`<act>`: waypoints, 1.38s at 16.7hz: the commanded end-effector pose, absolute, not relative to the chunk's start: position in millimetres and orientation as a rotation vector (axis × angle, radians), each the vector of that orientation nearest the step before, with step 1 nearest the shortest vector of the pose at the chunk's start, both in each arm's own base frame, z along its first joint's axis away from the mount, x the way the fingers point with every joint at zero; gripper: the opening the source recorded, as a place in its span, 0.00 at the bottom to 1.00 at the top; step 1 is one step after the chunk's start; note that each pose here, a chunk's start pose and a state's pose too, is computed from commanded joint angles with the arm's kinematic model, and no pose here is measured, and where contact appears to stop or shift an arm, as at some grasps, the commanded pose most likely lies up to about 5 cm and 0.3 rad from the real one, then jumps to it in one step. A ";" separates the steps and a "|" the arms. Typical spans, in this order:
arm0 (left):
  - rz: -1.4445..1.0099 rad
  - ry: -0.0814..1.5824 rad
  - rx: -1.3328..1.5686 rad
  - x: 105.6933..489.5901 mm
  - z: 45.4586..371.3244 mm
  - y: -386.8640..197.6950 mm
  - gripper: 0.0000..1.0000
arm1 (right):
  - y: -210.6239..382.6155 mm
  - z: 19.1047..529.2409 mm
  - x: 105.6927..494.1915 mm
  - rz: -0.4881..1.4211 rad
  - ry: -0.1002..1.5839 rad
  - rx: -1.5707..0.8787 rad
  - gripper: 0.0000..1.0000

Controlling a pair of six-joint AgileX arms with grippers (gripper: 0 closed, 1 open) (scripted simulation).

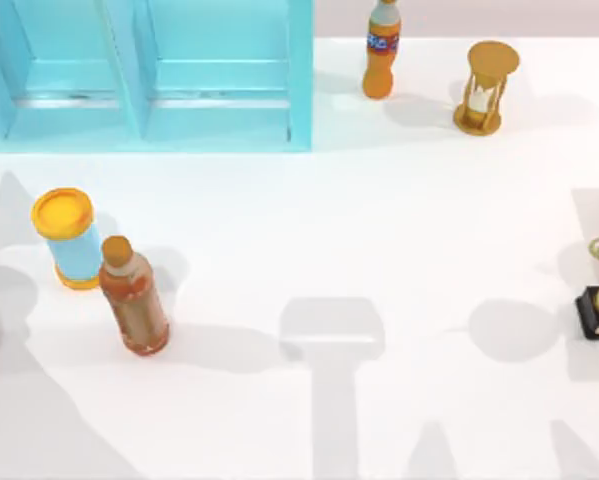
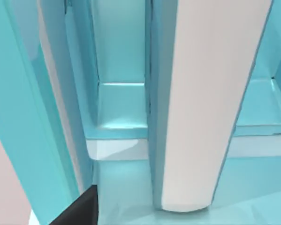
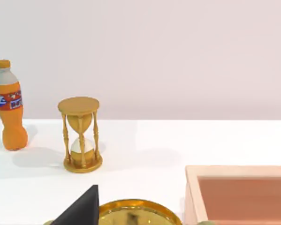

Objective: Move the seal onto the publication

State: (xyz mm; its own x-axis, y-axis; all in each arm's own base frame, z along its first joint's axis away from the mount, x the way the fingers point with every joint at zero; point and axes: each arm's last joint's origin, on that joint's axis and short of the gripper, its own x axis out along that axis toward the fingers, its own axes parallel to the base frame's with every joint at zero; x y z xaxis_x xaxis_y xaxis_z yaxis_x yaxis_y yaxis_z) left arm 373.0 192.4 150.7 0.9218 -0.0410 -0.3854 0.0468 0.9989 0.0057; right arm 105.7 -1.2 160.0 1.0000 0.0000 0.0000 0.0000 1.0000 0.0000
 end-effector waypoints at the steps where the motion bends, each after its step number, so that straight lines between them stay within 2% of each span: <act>1: -0.045 0.395 0.015 373.0 150.7 192.4 1.00 | -1.2 160.0 105.7 0.000 0.000 0.000 1.00; 4: -0.045 0.395 0.016 376.7 152.5 189.5 1.00 | -1.2 160.0 105.7 0.000 0.000 0.000 1.00; 7: -0.041 0.386 0.019 400.1 155.8 183.1 1.00 | -1.2 160.0 105.7 0.000 0.000 0.000 1.00; 14: -0.043 0.386 0.019 456.2 130.0 183.2 1.00 | -1.2 160.0 105.7 0.000 0.000 0.000 1.00; 17: -0.045 0.395 0.015 464.9 113.0 188.1 1.00 | -1.2 160.0 105.7 0.000 0.000 0.000 1.00; 21: -0.045 0.395 0.015 465.2 112.2 188.3 1.00 | -1.2 160.0 105.7 0.000 0.000 0.000 1.00; 23: -0.045 0.395 0.015 465.2 112.2 188.3 0.85 | -1.2 160.0 105.7 0.000 0.000 0.000 1.00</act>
